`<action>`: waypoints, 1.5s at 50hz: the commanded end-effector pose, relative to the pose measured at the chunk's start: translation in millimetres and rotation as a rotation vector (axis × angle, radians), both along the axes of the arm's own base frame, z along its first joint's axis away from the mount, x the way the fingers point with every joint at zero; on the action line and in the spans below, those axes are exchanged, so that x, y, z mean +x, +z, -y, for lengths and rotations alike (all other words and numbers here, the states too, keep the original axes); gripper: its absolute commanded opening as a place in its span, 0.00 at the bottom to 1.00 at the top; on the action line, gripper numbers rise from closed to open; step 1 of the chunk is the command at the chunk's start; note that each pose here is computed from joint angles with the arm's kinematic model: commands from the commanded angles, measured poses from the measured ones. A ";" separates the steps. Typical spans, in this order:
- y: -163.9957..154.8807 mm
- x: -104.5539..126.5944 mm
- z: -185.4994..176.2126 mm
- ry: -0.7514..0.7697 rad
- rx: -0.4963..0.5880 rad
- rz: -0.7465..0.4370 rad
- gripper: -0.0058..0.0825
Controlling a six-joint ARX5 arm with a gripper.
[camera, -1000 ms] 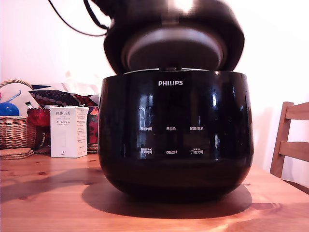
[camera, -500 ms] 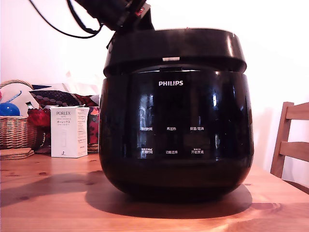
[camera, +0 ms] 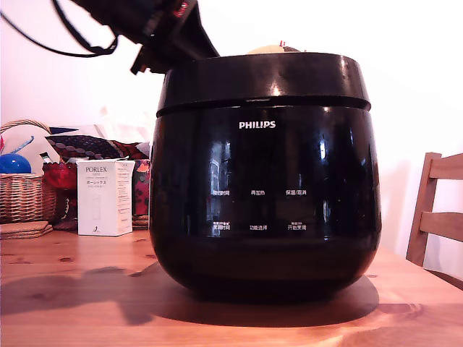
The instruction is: Close the rice cooker by pressing the lid down with medium force
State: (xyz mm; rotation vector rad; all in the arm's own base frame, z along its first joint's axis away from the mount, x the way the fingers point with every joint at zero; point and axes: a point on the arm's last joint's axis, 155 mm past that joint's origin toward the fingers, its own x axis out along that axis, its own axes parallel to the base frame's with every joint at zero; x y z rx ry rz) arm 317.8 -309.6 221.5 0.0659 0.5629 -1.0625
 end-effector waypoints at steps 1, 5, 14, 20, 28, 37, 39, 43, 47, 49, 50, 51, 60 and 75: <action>-36.3 -11.5 -4.0 0.005 0.044 -0.082 0.04; -38.5 -15.5 -6.8 0.012 0.032 -0.079 0.04; -44.8 -24.8 -15.7 0.035 0.017 -0.072 0.04; -44.1 -33.0 -17.5 0.042 0.000 -0.040 0.04; -41.9 -44.7 -12.4 0.038 -0.010 -0.003 0.04; -48.3 -54.5 -5.2 0.039 0.014 0.023 0.04; -50.4 -55.3 -4.1 0.050 0.029 0.032 0.04; -53.0 -57.9 -1.3 0.061 0.050 0.046 0.04; -57.9 -59.2 -3.2 0.072 0.074 0.040 0.04; -61.7 -60.5 -5.1 0.074 0.089 0.030 0.04; -63.8 -61.3 -6.1 0.075 0.097 0.024 0.04; -66.1 -62.0 -7.1 0.076 0.105 0.020 0.04; -80.2 -68.5 -10.3 0.075 0.135 0.000 0.04; -93.3 -73.4 -14.8 0.073 0.156 -0.020 0.04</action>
